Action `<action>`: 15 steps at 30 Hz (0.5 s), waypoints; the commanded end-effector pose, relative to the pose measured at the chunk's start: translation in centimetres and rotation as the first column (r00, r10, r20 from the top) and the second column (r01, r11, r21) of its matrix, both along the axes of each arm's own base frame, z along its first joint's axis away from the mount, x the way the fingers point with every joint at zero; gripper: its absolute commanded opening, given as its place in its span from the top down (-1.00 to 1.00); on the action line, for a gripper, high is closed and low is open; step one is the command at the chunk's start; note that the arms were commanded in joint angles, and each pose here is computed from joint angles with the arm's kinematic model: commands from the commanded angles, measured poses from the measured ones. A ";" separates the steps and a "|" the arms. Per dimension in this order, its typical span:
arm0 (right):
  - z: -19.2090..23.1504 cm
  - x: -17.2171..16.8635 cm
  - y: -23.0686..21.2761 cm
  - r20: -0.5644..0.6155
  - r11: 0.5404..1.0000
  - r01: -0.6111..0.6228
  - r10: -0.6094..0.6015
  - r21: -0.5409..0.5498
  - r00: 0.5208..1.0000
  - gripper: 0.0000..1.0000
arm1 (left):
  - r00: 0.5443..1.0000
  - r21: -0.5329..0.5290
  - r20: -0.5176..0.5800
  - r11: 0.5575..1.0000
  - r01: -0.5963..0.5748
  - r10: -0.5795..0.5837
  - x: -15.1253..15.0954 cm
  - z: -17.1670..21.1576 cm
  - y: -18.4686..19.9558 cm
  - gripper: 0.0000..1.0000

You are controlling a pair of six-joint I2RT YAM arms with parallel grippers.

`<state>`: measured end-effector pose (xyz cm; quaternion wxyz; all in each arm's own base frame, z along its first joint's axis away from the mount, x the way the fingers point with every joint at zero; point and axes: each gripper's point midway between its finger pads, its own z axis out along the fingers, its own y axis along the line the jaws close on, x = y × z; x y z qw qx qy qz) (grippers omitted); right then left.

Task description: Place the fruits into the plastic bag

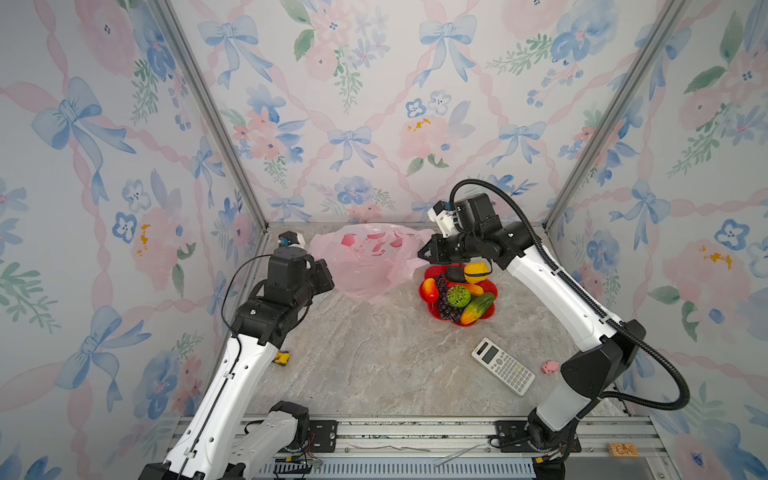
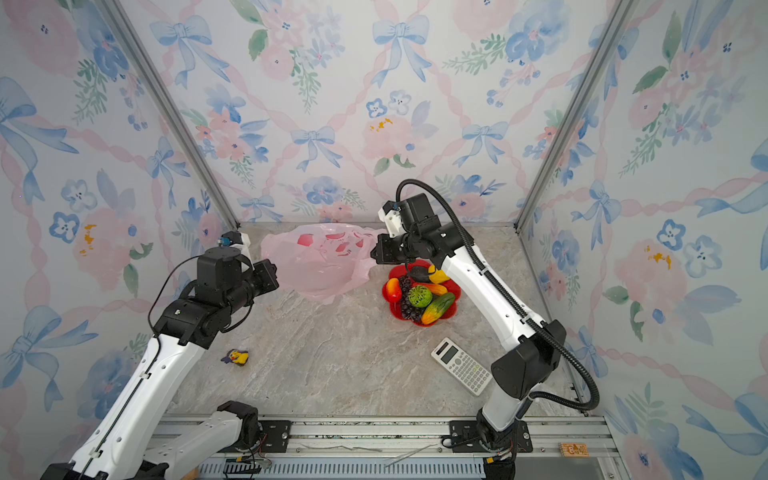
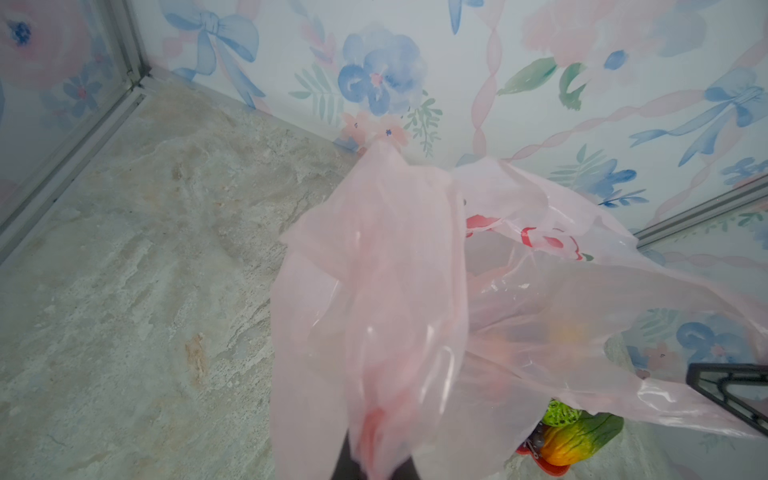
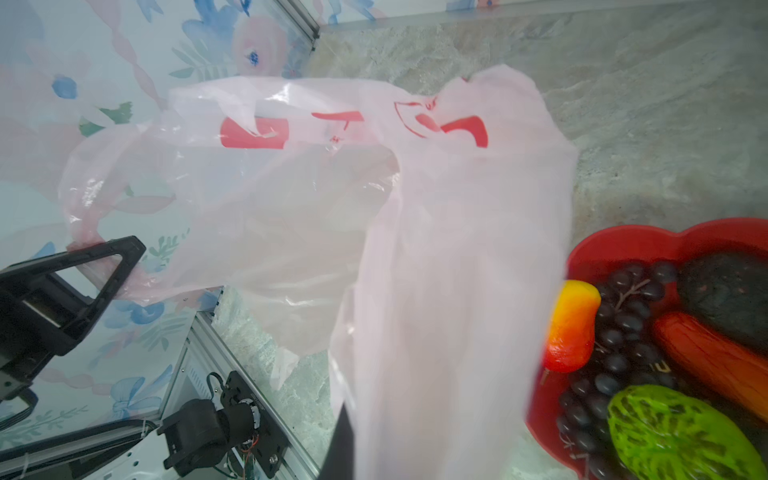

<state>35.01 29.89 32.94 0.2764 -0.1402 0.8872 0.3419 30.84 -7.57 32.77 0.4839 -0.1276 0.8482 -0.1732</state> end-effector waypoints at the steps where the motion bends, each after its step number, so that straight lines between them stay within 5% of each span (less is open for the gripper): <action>1: 5.4 -3.2 -1.1 0.045 0.997 -0.006 0.003 0.075 0.999 1.00 | 0.997 0.024 0.048 0.998 0.066 -0.067 -1.4 3.8 -1.4 1.00; 8: 7.7 -4.3 -2.1 0.068 0.992 0.018 -0.027 0.121 0.997 1.00 | 0.993 0.004 0.051 0.994 0.110 -0.111 -1.8 6.7 -3.6 1.00; 15: 5.4 -1.0 -3.1 0.023 0.992 0.069 -0.071 0.103 0.997 1.00 | 0.995 0.014 0.025 0.995 0.100 -0.100 -0.2 6.8 -4.2 1.00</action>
